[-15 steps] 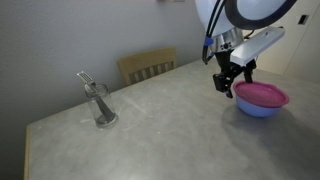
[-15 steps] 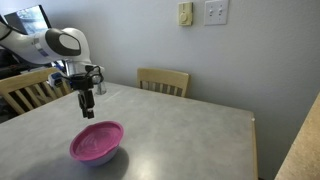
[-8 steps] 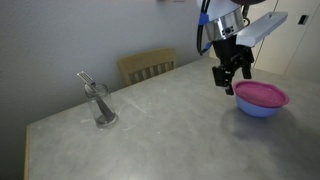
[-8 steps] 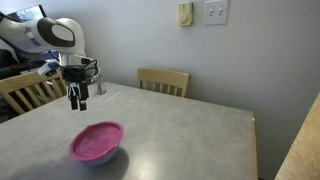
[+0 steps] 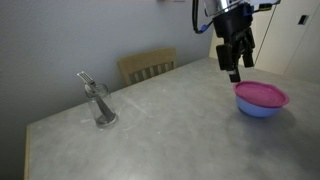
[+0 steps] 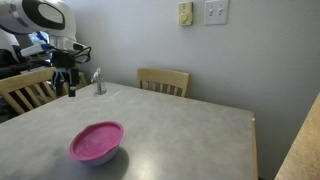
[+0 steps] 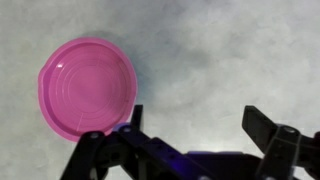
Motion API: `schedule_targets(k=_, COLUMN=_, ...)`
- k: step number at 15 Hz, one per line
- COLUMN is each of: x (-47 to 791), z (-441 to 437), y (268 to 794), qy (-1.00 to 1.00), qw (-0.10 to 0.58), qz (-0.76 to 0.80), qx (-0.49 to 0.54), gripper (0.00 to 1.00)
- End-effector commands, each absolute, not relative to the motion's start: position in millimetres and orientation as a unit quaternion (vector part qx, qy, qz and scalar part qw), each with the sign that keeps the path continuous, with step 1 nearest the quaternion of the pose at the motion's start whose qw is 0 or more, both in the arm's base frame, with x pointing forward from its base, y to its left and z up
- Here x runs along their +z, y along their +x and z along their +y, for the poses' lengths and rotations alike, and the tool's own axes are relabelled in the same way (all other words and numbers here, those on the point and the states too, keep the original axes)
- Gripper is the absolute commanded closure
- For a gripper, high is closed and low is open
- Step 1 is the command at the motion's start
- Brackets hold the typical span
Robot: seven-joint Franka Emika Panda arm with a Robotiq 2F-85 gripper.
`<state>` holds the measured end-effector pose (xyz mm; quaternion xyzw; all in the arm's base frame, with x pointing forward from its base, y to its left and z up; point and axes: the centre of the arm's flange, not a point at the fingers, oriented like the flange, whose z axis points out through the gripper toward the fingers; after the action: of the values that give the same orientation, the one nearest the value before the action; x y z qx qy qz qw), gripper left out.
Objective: Put the plate on top of the bowl
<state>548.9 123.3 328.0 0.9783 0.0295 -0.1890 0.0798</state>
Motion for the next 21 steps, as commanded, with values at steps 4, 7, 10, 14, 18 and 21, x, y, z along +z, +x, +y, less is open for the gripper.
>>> schedule_targets(k=4, x=360, z=139, y=554, qy=0.971, qw=0.048, qz=0.072, qx=-0.221, gripper=0.0)
schedule_targets(k=7, x=355, z=140, y=551, qy=0.974, qw=0.061, qz=0.066, qx=-0.208, gripper=0.0)
schedule_targets(k=10, x=356, z=141, y=551, qy=0.974, qw=0.061, qz=0.067, qx=-0.209, gripper=0.0)
schedule_targets(k=14, x=355, z=141, y=551, qy=0.974, qw=0.061, qz=0.067, qx=-0.21, gripper=0.0)
schedule_targets(k=18, x=355, z=141, y=551, qy=0.973, qw=0.061, qz=0.068, qx=-0.21, gripper=0.0)
schedule_targets(k=21, x=355, z=141, y=551, qy=0.973, qw=0.061, qz=0.068, qx=-0.21, gripper=0.0)
